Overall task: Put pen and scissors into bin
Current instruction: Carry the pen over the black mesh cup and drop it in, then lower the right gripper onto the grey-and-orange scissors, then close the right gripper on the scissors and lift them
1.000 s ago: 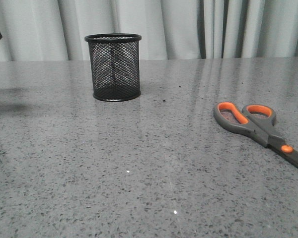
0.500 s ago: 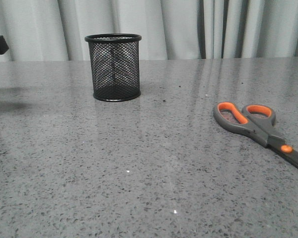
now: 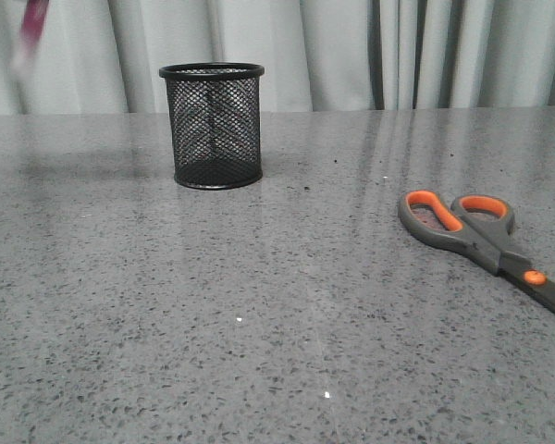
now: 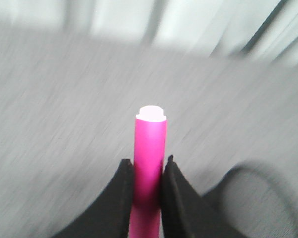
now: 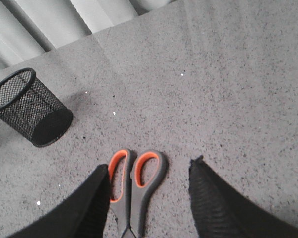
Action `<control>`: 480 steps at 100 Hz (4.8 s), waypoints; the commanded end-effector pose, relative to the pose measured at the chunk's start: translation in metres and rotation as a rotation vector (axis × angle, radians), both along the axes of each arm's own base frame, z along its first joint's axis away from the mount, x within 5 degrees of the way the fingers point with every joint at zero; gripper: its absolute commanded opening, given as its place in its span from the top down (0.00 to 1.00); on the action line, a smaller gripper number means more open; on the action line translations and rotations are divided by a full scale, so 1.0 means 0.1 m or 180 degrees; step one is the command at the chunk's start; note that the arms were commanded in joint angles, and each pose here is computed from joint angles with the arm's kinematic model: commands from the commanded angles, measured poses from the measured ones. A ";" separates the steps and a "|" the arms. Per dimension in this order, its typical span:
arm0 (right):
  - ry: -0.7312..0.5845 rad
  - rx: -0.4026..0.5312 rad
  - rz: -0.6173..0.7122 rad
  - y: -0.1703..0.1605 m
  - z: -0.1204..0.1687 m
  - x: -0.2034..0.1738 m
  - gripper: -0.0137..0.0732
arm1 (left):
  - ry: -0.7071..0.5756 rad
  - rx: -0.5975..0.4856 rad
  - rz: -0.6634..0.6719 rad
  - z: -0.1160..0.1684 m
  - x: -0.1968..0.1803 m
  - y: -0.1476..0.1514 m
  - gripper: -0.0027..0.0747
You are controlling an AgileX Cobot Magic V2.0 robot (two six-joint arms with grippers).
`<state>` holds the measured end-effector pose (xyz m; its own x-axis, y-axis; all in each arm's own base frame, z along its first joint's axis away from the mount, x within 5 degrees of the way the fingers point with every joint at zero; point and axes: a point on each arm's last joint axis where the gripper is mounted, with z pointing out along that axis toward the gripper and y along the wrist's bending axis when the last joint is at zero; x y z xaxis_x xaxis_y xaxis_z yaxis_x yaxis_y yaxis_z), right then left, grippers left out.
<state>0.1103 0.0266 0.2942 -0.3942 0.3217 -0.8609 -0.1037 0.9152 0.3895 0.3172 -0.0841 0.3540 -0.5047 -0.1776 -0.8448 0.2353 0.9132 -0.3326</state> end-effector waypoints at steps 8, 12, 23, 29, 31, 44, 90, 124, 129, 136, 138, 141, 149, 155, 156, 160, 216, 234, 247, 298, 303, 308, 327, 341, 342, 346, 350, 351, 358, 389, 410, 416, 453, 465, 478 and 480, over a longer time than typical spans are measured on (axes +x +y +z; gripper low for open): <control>-0.0395 0.0121 -0.0082 -0.01 0.20 0.05 0.46 | -0.0890 -0.0414 0.0237 0.39 -0.03 -0.23 0.99; -0.0394 0.0128 -0.0082 -0.01 0.20 0.05 0.46 | -0.1012 -0.0385 0.0239 0.38 -0.02 -0.34 0.99; -0.0389 0.0127 -0.0081 -0.01 0.20 0.05 0.46 | -0.1235 -0.0327 0.0247 0.34 0.01 -0.54 0.99; -0.0389 0.0127 -0.0081 -0.01 0.20 0.05 0.46 | -0.1329 -0.0245 0.0181 0.31 0.04 -0.67 0.99; -0.0389 0.0127 -0.0081 -0.01 0.20 0.05 0.46 | -0.1352 -0.0219 0.0158 0.30 0.04 -0.71 0.99; -0.0388 0.0127 -0.0082 -0.01 0.20 0.05 0.46 | -0.1368 -0.0127 -0.0007 0.23 0.13 -0.93 0.99; -0.0388 0.0127 -0.0082 -0.01 0.20 0.05 0.46 | -0.1174 -0.0007 0.0013 -0.17 0.46 -1.14 0.99; -0.0362 0.0122 -0.0075 -0.01 0.19 0.05 0.46 | -0.0995 0.0013 -0.0150 -0.19 0.42 -1.17 0.99; -0.0355 0.0121 -0.0072 -0.01 0.19 0.05 0.46 | -0.0941 0.0014 -0.0210 -0.19 0.40 -1.18 0.99; -0.0341 0.0123 -0.0069 -0.01 0.19 0.05 0.46 | -0.0898 0.0010 -0.0270 -0.16 0.36 -1.18 0.99; -0.0341 0.0123 -0.0069 -0.01 0.19 0.05 0.46 | -0.0900 0.0007 -0.0273 -0.15 0.36 -1.18 0.99; -0.0340 0.0125 -0.0069 -0.01 0.19 0.05 0.46 | -0.0904 0.0002 -0.0280 -0.14 0.35 -1.17 0.98; -0.0335 0.0155 -0.0070 0.00 0.19 0.05 0.46 | -0.0938 -0.0021 -0.0288 -0.07 0.31 -1.16 0.90; -0.0307 0.0174 -0.0063 0.00 0.18 0.04 0.46 | -0.0963 -0.0046 -0.0299 -0.01 0.28 -1.14 0.80; -0.0298 0.0178 -0.0060 0.00 0.18 0.04 0.46 | -0.0967 -0.0051 -0.0305 0.00 0.27 -1.14 0.77; -0.0262 0.0169 -0.0049 0.00 0.17 0.04 0.46 | -0.0966 -0.0061 -0.0330 0.04 0.24 -1.13 0.68; 0.0174 -0.0456 0.0550 0.10 0.61 -0.02 0.46 | -0.1904 0.0194 -0.0709 1.22 -0.81 -0.59 0.54; 0.0653 -0.0773 0.1064 0.24 0.96 0.30 0.46 | -0.2230 0.0317 -0.0824 1.51 -1.51 -0.22 0.56; 0.0665 -0.0933 0.1432 0.46 1.08 0.56 0.46 | -0.2377 0.0260 -0.0799 1.45 -1.93 0.02 0.56; 0.2167 -0.1463 0.1826 1.03 0.26 1.24 0.28 | -0.2617 0.0133 -0.0768 1.05 -2.70 0.46 0.56; 0.2355 -0.1544 0.1845 1.02 0.18 1.26 0.27 | -0.2613 0.0135 -0.0771 1.05 -2.69 0.45 0.56; 0.2522 -0.1606 0.1825 1.02 0.11 1.28 0.27 | -0.2609 0.0124 -0.0773 1.05 -2.69 0.45 0.56; 0.2672 -0.1704 0.1616 1.00 0.00 1.37 0.27 | -0.2607 0.0118 -0.0774 1.05 -2.70 0.45 0.56; 0.2553 -0.1672 0.1563 1.03 -0.04 1.45 0.27 | -0.2607 0.0118 -0.0774 1.05 -2.70 0.45 0.56; 0.2538 -0.1677 0.1559 1.03 -0.04 1.45 0.27 | -0.2607 0.0118 -0.0774 1.05 -2.70 0.45 0.56; 0.2543 -0.1685 0.1544 1.04 -0.06 1.47 0.28 | -0.2607 0.0118 -0.0774 1.05 -2.70 0.45 0.56; 0.2547 -0.1708 0.1532 1.03 -0.07 1.48 0.29 | -0.2607 0.0118 -0.0774 1.05 -2.70 0.45 0.56; 0.2553 -0.1718 0.1531 1.03 -0.08 1.48 0.30 | -0.2607 0.0118 -0.0774 1.05 -2.70 0.45 0.56; 0.2580 -0.1745 0.1529 1.03 -0.11 1.50 0.37 | -0.2607 0.0118 -0.0774 1.05 -2.70 0.45 0.56; 0.2824 -0.1812 0.1550 1.07 -0.29 1.57 0.47 | -0.2562 0.0016 -0.0800 1.05 -2.70 0.45 0.56; 0.2900 -0.1814 0.1541 1.08 -0.37 1.60 0.59 | -0.2550 -0.0017 -0.0806 1.05 -2.70 0.44 0.56; 0.2905 -0.1815 0.1541 1.08 -0.37 1.61 0.73 | -0.2550 -0.0017 -0.0806 1.05 -2.70 0.44 0.56; 0.1328 -0.1544 0.1337 1.22 0.76 1.87 0.91 | -0.2550 -0.0017 -0.0806 1.05 -2.70 0.44 0.56; 0.0198 -0.1229 0.1245 1.34 1.40 1.88 0.91 | -0.2550 -0.0017 -0.0806 1.05 -2.70 0.44 0.56; -0.0879 -0.0855 0.1166 1.49 1.78 1.89 0.91 | -0.2550 -0.0017 -0.0806 1.05 -2.70 0.44 0.56; -0.1011 -0.0797 0.1152 1.52 1.80 1.90 0.91 | -0.2550 -0.0017 -0.0806 1.05 -2.70 0.44 0.56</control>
<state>0.3095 0.1767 0.4284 -0.4146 -0.1664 -0.8947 -0.4773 0.8768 0.0582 0.0479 -0.0423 0.4475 0.1791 -0.0822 -0.9804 0.6104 0.7908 0.0452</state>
